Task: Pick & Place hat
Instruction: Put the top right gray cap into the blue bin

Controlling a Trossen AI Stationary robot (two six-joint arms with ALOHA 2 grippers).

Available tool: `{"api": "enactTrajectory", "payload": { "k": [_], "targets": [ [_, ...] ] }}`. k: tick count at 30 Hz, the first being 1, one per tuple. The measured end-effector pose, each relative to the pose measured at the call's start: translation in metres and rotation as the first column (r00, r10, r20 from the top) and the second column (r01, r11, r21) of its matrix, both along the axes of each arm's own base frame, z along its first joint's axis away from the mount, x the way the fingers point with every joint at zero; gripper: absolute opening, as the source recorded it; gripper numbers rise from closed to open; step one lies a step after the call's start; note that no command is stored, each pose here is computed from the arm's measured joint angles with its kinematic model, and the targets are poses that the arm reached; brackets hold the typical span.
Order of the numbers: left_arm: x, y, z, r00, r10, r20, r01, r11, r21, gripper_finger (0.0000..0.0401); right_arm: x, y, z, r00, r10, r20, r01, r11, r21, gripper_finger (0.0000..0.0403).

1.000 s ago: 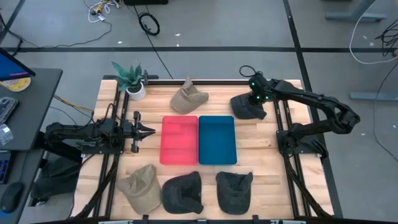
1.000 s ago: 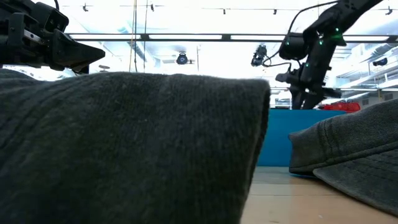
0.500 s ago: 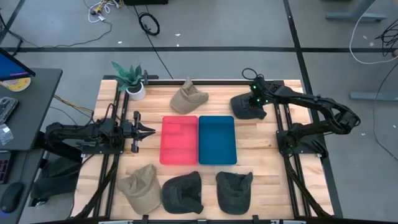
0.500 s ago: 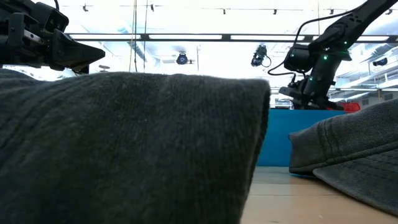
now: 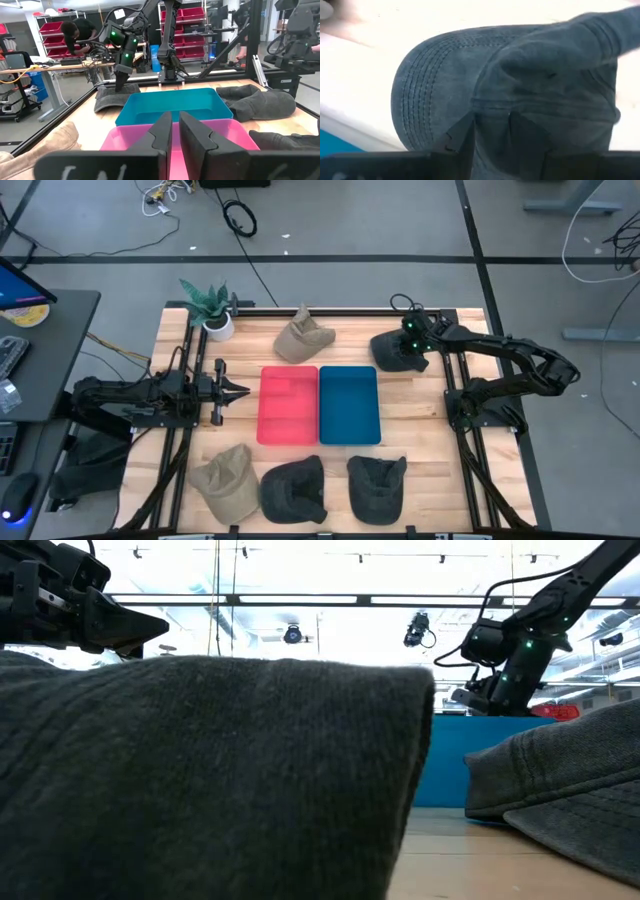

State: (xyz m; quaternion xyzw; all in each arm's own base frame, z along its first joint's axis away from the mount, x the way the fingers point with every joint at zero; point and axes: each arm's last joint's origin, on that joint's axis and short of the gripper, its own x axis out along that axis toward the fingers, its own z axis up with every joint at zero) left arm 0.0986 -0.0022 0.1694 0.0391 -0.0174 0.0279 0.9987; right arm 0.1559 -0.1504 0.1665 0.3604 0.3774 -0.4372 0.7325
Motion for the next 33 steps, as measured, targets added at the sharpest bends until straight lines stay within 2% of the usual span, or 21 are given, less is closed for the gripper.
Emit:
{"api": "enactTrajectory", "payload": {
  "k": [6,11,19,33],
  "targets": [
    [0.0,0.0,0.0001,1.0,0.0,0.0,0.0,1.0,0.0,0.0039,-0.0002,0.0003,-0.0045,0.999,0.043,0.002,-0.042,0.998,-0.036,0.0123],
    [0.0,0.0,0.0002,1.0,0.0,0.001,0.0,1.0,0.0,0.0039,-0.0003,0.0004,-0.0053,1.0,0.016,0.018,-0.015,0.999,-0.029,0.0123],
    [0.0,0.0,0.0,1.0,0.0,0.0,0.0,1.0,0.0,0.0039,0.0034,-0.0031,-0.0021,0.998,0.012,0.066,-0.008,0.997,-0.071,0.0123],
    [0.0,0.0,0.0001,1.0,0.0,0.0,0.0,1.0,0.0,0.0039,0.0029,-0.0027,-0.0025,0.998,0.01,0.062,-0.006,0.998,-0.065,0.0123]
  ]
}}
